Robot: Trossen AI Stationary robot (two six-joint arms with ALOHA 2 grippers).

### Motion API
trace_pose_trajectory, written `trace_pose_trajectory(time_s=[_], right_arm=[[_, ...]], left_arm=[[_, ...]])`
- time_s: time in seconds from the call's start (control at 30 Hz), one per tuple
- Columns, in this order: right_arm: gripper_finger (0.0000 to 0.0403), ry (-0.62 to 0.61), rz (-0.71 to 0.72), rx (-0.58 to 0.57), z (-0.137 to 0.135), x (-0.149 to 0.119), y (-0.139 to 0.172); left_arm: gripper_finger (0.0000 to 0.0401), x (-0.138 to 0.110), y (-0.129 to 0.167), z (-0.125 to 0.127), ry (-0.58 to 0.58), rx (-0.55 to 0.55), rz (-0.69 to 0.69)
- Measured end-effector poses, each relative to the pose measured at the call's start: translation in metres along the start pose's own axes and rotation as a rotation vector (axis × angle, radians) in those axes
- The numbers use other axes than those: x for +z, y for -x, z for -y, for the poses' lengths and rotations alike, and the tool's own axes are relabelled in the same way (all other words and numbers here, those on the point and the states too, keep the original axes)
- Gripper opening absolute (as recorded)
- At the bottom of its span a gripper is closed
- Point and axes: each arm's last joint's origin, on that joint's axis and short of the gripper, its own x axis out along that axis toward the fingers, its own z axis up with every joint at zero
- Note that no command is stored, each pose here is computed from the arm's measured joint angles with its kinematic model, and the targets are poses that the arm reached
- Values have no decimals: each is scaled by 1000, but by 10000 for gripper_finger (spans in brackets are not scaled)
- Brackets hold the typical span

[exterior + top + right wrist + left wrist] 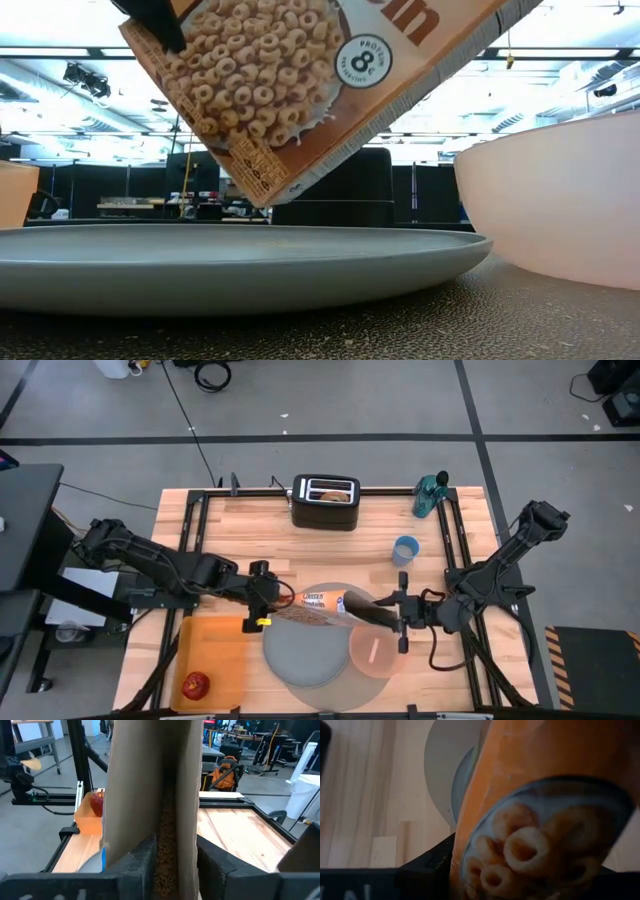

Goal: Arrange a breakfast setting
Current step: Put cereal into the pink bowl

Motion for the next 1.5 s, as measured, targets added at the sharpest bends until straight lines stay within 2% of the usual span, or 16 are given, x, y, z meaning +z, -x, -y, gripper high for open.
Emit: trace_pose_trajectory(time_s=[0.33, 0.9, 1.17, 1.5], right_arm=[[140, 23, 43, -80, 4, 10, 18], [140, 7, 117, 58, 11, 31, 64], [140, -8, 100, 14, 8, 27, 71], [140, 9, 116, -17, 6, 28, 84]], left_arm=[[207, -1, 0, 1, 8, -17, -13], [208, -1, 0, 2, 18, -45, -24], [208, 2, 1, -4, 37, -62, -27], [208, 17, 18, -7, 26, -68, 13]])
